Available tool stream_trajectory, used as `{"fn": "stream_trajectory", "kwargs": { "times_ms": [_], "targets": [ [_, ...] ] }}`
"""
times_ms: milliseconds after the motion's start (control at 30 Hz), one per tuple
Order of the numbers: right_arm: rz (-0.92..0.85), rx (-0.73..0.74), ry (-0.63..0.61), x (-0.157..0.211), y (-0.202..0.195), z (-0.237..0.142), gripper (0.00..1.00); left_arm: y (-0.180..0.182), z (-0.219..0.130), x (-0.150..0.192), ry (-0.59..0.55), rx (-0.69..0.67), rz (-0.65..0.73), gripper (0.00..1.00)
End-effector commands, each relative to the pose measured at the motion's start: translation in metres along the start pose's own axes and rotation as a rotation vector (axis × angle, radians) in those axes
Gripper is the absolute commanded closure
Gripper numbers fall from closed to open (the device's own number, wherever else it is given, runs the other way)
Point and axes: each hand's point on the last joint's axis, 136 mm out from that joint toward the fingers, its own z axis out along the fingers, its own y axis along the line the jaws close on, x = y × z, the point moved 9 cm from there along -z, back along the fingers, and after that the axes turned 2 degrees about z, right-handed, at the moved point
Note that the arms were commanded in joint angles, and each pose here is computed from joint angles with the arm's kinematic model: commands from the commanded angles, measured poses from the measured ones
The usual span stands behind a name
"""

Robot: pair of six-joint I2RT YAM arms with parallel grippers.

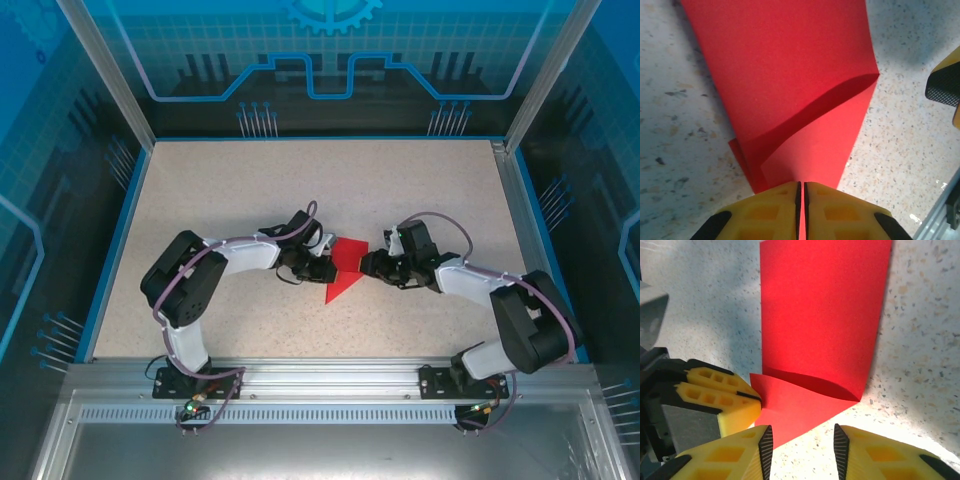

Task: Fold a paper plane with a square sheet of paper (pick it up from the middle)
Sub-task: Fourth fold the wing at the center of the table.

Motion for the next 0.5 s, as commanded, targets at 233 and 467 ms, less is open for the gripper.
{"fn": "stream_trajectory", "kwargs": {
  "times_ms": [233,467],
  "targets": [
    [0.071,-0.008,0.059,0.0,-0.006,0.02,0.57,0.014,0.01,-0.003,0.024,-0.055,0.007,0.89],
    [0.076,-0.053,0.075,-0.004,-0.001,0.03,0.58,0.019,0.014,0.001,0.04,-0.06,0.002,0.9]
  ]
}}
